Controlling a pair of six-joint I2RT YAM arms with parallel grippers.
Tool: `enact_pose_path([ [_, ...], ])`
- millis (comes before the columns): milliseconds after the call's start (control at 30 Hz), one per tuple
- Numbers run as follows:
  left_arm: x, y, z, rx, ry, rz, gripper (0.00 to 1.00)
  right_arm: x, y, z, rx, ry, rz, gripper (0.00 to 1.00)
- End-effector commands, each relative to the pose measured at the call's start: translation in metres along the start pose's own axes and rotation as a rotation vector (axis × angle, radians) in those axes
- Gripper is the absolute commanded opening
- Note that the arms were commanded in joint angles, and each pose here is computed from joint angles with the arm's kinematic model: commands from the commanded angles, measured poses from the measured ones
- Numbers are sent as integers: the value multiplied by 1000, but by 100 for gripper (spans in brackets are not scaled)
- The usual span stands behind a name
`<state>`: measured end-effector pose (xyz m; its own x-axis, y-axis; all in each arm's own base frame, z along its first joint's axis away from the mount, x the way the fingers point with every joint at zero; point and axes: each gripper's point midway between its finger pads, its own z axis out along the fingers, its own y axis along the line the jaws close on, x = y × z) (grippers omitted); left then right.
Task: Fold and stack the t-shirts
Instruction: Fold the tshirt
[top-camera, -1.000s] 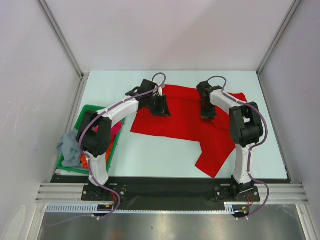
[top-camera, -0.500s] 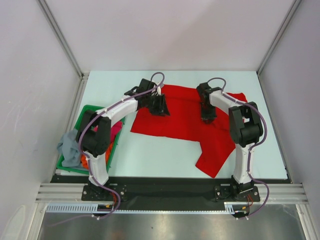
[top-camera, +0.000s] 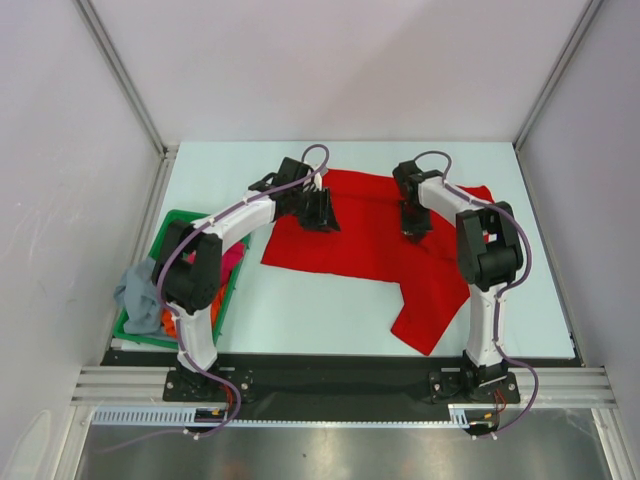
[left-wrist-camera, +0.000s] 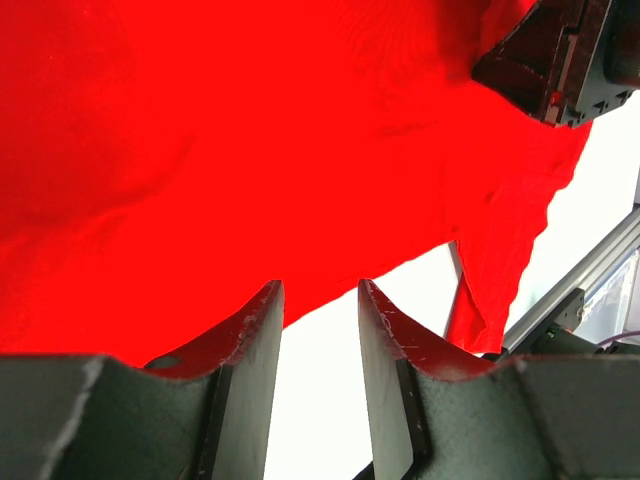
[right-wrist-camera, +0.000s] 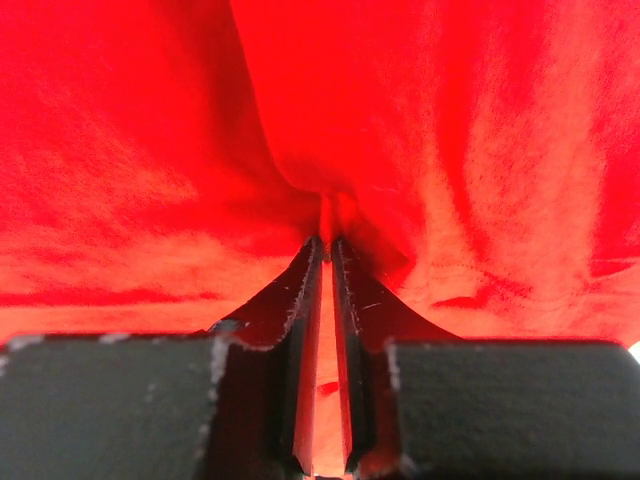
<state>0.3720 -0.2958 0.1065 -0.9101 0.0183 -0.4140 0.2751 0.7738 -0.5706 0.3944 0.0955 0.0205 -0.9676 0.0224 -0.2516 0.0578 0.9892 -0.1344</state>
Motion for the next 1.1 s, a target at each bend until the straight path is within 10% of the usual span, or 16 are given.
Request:
enact_pose_path([
  [0, -17, -18, -19, 53, -60, 25, 41, -19, 2, -8, -9, -47, -1, 12],
  [567, -18, -20, -20, 56, -64, 23, 41, -2, 51, -33, -259, 60, 44, 0],
  [800, -18, -21, -22, 56, -68, 16, 41, 3, 33, -49, -235, 36, 74, 48],
  [1067, -3, -25, -30, 68, -60, 9, 41, 126, 22, -104, -242, 133, 49, 52],
])
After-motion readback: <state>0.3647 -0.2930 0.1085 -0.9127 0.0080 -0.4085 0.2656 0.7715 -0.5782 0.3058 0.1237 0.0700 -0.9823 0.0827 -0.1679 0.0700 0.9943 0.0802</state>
